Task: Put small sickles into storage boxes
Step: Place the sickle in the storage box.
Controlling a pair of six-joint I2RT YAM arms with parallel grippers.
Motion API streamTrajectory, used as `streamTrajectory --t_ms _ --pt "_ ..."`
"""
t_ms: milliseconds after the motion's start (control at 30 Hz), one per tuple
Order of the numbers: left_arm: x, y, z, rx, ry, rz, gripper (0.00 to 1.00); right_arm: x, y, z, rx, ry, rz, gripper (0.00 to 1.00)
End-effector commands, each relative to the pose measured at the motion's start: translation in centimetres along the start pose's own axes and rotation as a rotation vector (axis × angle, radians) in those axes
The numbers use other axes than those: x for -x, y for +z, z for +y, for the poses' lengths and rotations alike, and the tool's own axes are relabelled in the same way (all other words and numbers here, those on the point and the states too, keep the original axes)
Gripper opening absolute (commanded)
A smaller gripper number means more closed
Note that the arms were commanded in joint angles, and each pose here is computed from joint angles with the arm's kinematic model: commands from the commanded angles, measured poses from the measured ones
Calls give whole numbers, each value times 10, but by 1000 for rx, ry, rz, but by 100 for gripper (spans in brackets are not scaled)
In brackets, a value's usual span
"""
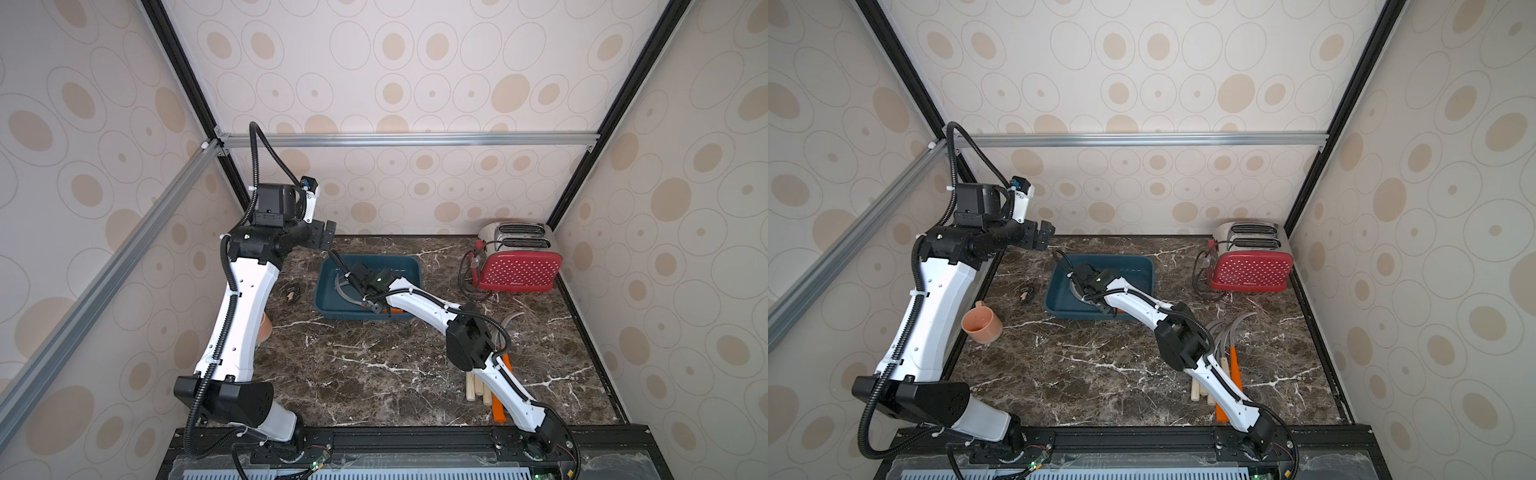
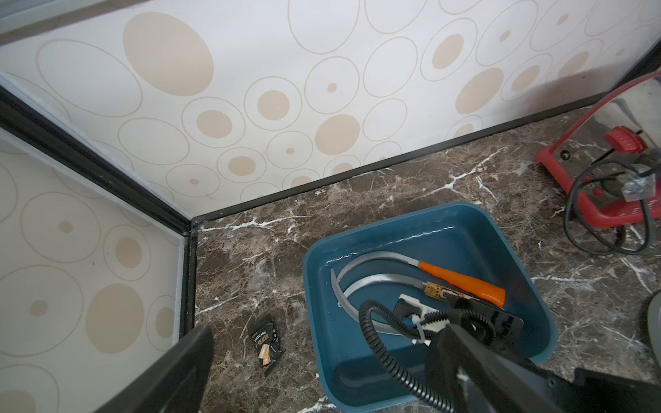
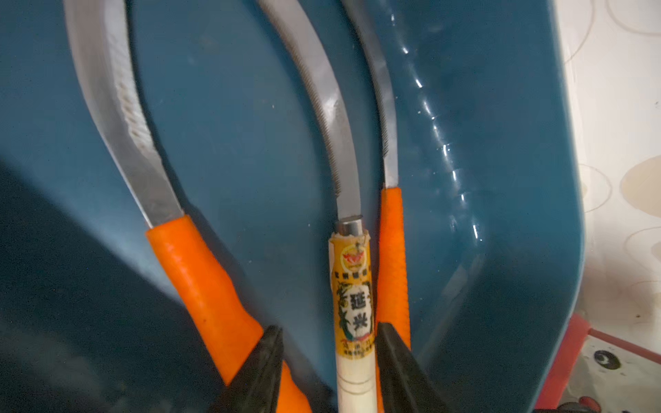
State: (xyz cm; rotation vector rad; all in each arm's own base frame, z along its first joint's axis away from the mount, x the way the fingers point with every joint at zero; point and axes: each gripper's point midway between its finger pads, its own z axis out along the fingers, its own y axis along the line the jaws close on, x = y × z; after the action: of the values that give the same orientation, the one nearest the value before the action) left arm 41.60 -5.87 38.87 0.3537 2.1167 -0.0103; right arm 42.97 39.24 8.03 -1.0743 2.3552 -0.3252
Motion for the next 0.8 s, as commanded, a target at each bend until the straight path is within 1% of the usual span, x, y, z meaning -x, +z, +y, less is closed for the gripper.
streamTrajectory --t_ms 0,100,233,300,367,467,567,633,767 --pt "-2 -7 -6 -50 24 28 99 19 -78 -56 93 277 -103 45" --pt "-6 -8 -12 -82 33 50 99 0 -107 -83 108 389 -103 44" --pt "-12 -7 -18 -112 41 74 99 -29 -138 -105 134 494 -134 44" --pt "-15 -6 -20 -114 43 86 99 -51 -146 -116 135 569 -130 43" --pt "-21 -1 -30 -128 71 109 99 -80 -150 -131 147 696 -118 42" --pt "-30 4 -62 -132 218 155 99 -129 -149 -143 146 844 -60 40" --pt "-33 8 -95 -233 236 170 99 -169 -150 -146 117 909 -25 37" --pt "-37 12 -114 -272 266 200 99 -193 -151 -148 102 960 11 37" --pt "-51 22 -162 -345 380 264 99 -229 -150 -143 117 1064 40 37"
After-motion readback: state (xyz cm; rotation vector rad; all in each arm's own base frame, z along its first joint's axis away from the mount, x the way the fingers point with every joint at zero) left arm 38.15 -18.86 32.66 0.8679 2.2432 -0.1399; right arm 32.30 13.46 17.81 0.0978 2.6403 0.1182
